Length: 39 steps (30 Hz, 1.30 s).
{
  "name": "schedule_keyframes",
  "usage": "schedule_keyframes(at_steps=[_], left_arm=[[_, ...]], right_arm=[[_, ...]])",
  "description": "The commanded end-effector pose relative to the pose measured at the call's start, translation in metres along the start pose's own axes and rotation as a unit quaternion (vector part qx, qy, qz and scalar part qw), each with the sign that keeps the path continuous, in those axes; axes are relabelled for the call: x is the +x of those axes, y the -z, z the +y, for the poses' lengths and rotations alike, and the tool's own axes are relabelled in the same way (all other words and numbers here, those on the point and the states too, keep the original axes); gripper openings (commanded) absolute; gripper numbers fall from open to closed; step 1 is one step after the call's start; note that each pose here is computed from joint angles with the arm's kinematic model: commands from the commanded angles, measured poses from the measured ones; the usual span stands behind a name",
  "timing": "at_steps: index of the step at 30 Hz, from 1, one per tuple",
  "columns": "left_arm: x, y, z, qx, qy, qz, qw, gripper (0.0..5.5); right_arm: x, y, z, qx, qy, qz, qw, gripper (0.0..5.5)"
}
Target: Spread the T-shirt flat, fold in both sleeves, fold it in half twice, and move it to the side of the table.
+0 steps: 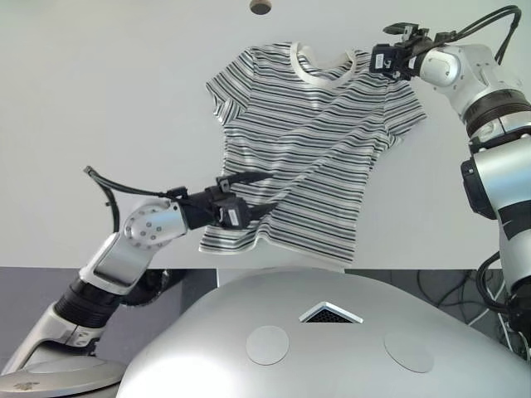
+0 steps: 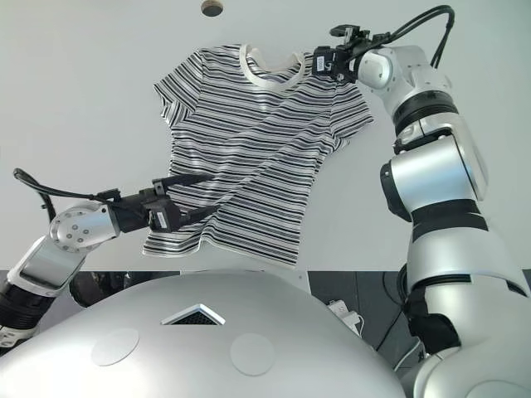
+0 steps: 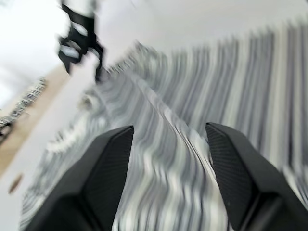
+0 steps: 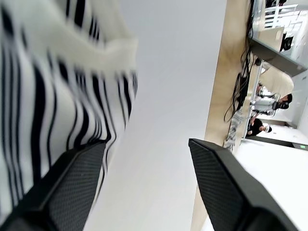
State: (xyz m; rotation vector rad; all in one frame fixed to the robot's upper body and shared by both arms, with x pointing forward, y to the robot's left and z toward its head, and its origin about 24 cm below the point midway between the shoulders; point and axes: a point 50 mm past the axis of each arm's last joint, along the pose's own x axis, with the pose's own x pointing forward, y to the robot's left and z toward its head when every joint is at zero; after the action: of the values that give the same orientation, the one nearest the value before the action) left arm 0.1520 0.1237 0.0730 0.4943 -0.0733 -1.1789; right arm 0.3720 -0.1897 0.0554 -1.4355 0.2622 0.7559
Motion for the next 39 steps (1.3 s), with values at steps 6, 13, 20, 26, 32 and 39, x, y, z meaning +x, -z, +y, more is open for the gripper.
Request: schedule_keyframes(at_steps=[6, 13, 20, 26, 32, 39], left_arm=[[0.0, -0.032, 0.046, -0.057, -0.141, -0.105, 0.983, 2.78], [-0.016, -0.005, 0.09, 0.039, -0.255, -0.045, 0.965, 2.78], [0.006, 0.043, 0.117, 0.256, -0.204, 0.101, 0.939, 2.78], [0.032, 0.061, 0.121, 0.325, -0.155, 0.099, 0.928, 2.78], [0.05, 0.07, 0.112, 0.349, -0.116, 0.081, 0.927, 2.78], [0.037, 0.095, 0.106, 0.367, -0.08, 0.124, 0.918, 2.78]], right_arm=[[-0.031, -0.012, -0.046, 0.133, 0.192, -0.187, 0.954, 3.25], [-0.151, -0.028, 0.019, 0.318, 0.116, -0.409, 0.847, 3.25], [-0.193, -0.04, 0.109, 0.308, -0.226, -0.336, 0.861, 3.25], [-0.22, -0.07, 0.11, 0.279, -0.324, -0.374, 0.823, 3.25], [-0.202, -0.081, 0.127, 0.24, -0.338, -0.341, 0.843, 3.25], [-0.157, -0.078, 0.145, 0.205, -0.283, -0.28, 0.894, 3.25]])
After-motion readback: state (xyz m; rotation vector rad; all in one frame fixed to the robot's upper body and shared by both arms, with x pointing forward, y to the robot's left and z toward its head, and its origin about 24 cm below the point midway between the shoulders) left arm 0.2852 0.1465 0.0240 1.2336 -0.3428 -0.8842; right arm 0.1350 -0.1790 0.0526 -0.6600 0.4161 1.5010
